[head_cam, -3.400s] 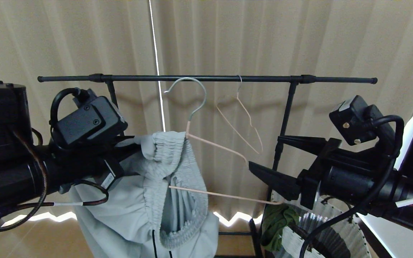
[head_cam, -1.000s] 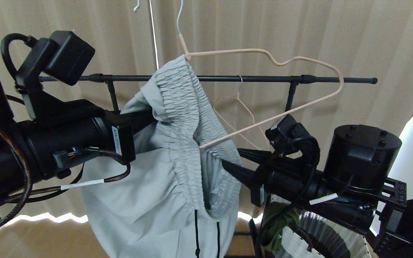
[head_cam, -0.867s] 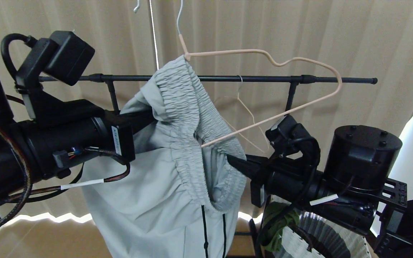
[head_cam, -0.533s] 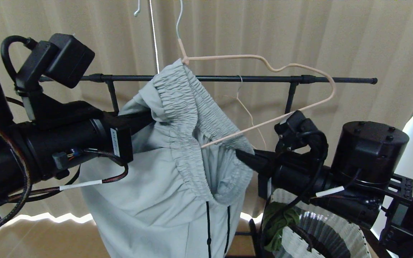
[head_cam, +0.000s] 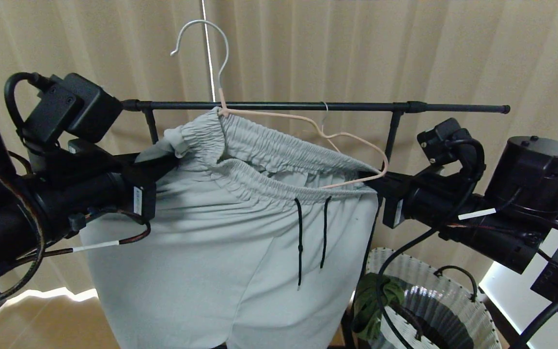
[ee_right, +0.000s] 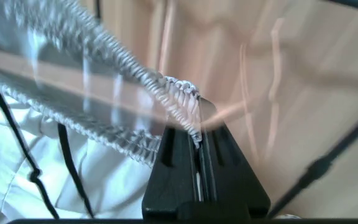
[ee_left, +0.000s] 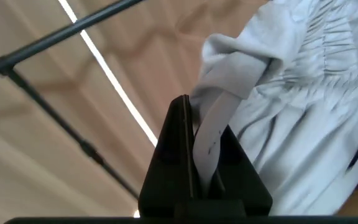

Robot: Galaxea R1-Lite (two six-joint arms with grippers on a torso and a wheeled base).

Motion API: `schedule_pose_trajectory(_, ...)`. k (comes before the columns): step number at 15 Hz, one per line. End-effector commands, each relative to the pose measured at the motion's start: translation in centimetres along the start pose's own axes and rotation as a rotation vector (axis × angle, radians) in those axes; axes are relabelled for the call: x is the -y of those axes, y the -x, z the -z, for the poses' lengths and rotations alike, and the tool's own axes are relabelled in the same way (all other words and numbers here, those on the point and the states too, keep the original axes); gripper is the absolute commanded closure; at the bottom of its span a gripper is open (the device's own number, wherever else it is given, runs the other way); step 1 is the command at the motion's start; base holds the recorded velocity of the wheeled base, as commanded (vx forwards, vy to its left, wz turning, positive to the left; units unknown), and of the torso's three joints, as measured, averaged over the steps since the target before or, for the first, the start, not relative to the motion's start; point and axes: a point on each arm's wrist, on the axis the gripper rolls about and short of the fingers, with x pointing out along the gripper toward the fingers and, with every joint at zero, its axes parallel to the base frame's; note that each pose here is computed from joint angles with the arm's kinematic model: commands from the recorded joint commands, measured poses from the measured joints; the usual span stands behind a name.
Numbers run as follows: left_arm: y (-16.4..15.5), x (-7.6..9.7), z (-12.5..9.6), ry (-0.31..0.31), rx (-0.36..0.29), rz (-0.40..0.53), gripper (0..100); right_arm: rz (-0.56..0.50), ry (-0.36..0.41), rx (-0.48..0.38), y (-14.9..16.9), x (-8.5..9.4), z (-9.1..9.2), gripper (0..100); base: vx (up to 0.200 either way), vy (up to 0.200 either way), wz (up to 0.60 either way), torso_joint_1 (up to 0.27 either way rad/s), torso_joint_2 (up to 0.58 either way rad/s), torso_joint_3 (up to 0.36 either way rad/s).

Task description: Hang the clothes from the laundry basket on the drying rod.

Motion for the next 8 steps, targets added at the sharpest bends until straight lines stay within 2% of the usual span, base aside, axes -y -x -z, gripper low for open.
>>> schedule_pose_trajectory(1, -0.1, -0.6, 1.5, -0.063, -0.035, -0.038, 100, 0.015, -0.001, 0.010, 0.0, 0.4, -0.2, 100, 0.000, 0.000, 0.00, 0.000, 0.00, 0.000)
schedule_pose_trajectory(4, 0.1, -1.6, 2.8, -0.147, -0.068, -0.091, 100, 0.017, -0.001, 0.006, -0.1, 0.4, -0.2, 100, 0.000, 0.000, 0.00, 0.000, 0.00, 0.000)
schedule_pose_trajectory(8, 0.2, -1.7, 3.7, -0.170, -0.094, -0.102, 100, 0.012, 0.001, 0.001, -0.1, 0.4, -0.1, 100, 0.000, 0.000, 0.00, 0.000, 0.00, 0.000)
